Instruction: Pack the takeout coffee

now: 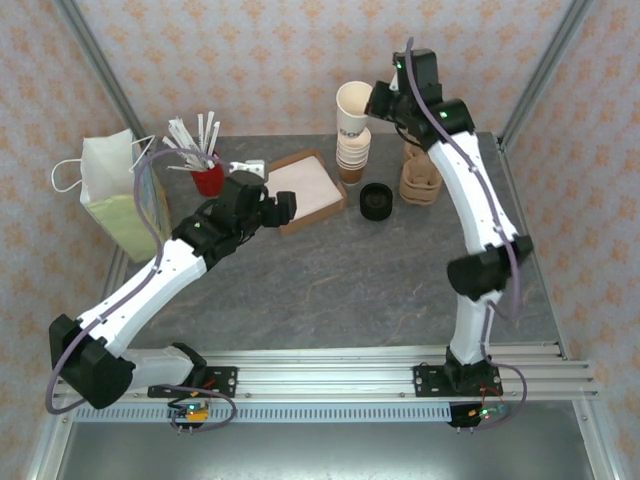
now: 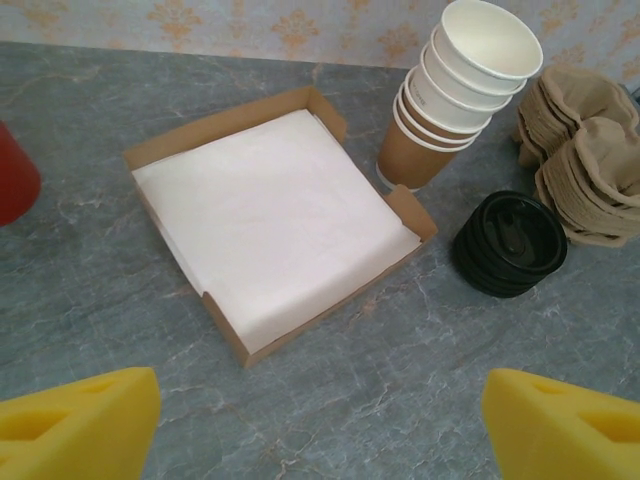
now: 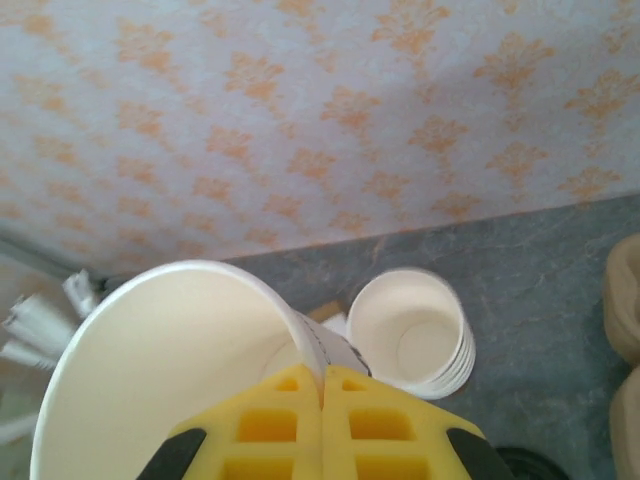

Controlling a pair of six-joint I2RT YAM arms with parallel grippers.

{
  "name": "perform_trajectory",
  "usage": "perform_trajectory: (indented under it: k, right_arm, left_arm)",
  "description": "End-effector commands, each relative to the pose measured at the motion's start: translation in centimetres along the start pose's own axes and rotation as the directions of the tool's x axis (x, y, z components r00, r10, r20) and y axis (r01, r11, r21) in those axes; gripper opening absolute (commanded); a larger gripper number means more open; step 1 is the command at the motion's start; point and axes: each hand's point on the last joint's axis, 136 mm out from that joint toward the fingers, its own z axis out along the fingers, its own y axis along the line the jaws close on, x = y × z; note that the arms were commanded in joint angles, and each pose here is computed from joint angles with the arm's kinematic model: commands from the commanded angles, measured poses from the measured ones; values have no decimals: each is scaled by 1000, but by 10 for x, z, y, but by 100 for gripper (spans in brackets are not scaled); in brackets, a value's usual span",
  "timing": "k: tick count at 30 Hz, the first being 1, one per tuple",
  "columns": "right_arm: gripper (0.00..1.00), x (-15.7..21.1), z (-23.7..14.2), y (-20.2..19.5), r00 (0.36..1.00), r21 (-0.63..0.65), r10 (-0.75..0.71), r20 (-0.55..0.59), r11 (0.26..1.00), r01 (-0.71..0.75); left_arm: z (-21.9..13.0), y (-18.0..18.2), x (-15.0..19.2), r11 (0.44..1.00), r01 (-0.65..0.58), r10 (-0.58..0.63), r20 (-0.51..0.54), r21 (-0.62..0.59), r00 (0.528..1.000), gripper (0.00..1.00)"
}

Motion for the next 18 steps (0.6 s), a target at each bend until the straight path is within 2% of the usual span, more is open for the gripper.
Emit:
perform_trajectory:
  k: [1, 8, 18]
  right_arm:
    - [4, 61, -14, 21, 990, -104, -61, -124, 993, 48]
    - [4, 187, -30, 26, 962, -200, -147, -229, 975, 101]
    - [4, 297, -13, 9, 941, -248, -170, -293, 964, 96]
  left_arm:
    - [-15, 9, 4, 999, 29, -29, 30, -21, 999, 84]
    - [-32, 23, 17, 998, 57, -55, 46, -30, 997, 85]
    - [-31, 20, 25, 998, 61, -61, 15, -6, 998, 85]
